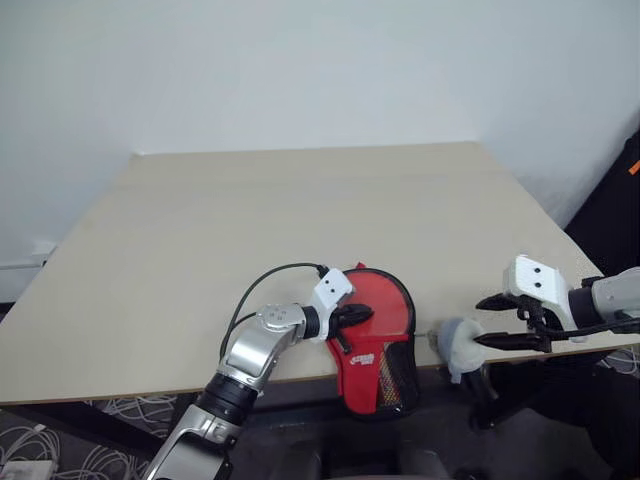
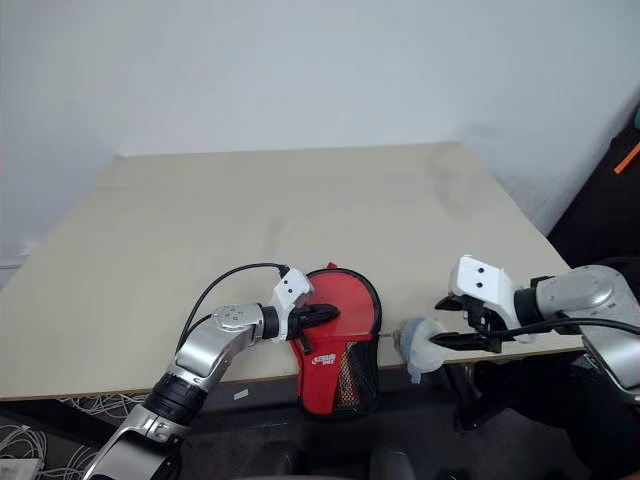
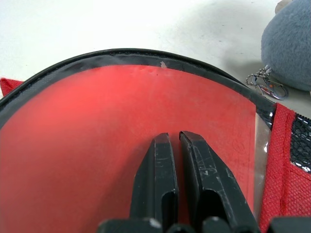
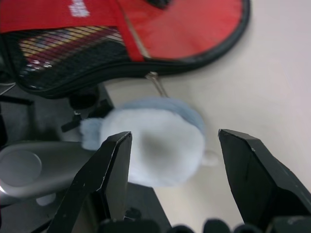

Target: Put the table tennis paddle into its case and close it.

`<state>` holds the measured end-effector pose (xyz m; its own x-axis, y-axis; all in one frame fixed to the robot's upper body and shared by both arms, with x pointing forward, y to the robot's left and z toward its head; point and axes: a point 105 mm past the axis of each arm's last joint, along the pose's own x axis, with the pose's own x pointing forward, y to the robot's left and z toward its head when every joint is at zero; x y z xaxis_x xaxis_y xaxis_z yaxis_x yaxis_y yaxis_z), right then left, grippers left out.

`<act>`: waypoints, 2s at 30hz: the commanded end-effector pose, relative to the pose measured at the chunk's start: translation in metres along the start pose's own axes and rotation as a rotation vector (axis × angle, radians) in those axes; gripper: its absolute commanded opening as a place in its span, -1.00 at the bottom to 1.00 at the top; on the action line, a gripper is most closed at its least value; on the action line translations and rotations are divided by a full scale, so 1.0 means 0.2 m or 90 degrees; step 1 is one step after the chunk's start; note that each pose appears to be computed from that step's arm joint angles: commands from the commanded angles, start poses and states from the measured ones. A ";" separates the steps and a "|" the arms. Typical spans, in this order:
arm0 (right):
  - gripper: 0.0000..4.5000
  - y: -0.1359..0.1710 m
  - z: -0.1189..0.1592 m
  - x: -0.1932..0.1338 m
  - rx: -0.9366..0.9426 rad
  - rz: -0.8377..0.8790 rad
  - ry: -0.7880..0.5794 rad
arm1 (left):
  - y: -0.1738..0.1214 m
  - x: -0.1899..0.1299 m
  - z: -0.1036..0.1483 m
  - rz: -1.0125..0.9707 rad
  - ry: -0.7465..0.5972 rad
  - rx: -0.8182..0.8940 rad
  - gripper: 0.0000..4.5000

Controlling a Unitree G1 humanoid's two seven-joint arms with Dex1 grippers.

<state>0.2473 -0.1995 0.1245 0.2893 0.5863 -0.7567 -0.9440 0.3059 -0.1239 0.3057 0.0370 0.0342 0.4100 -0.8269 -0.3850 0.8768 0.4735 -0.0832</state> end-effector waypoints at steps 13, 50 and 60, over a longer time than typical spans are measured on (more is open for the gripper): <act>0.37 -0.06 -0.09 0.16 -0.022 -0.027 0.060 | 0.01 -0.02 -0.17 0.013 0.083 -0.037 -0.88; -0.85 0.48 0.06 0.01 -0.088 0.270 -0.036 | 0.04 0.00 -0.18 0.016 0.086 -0.030 -0.88; -0.85 0.74 0.05 -0.02 -0.116 0.378 -0.056 | 0.05 -0.01 -0.18 0.018 0.089 -0.027 -0.88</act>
<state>0.1160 -0.1561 0.1077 -0.2466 0.6761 -0.6943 -0.9687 -0.1501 0.1979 0.3121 0.0381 0.0348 0.4075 -0.8258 -0.3898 0.8794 0.4700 -0.0762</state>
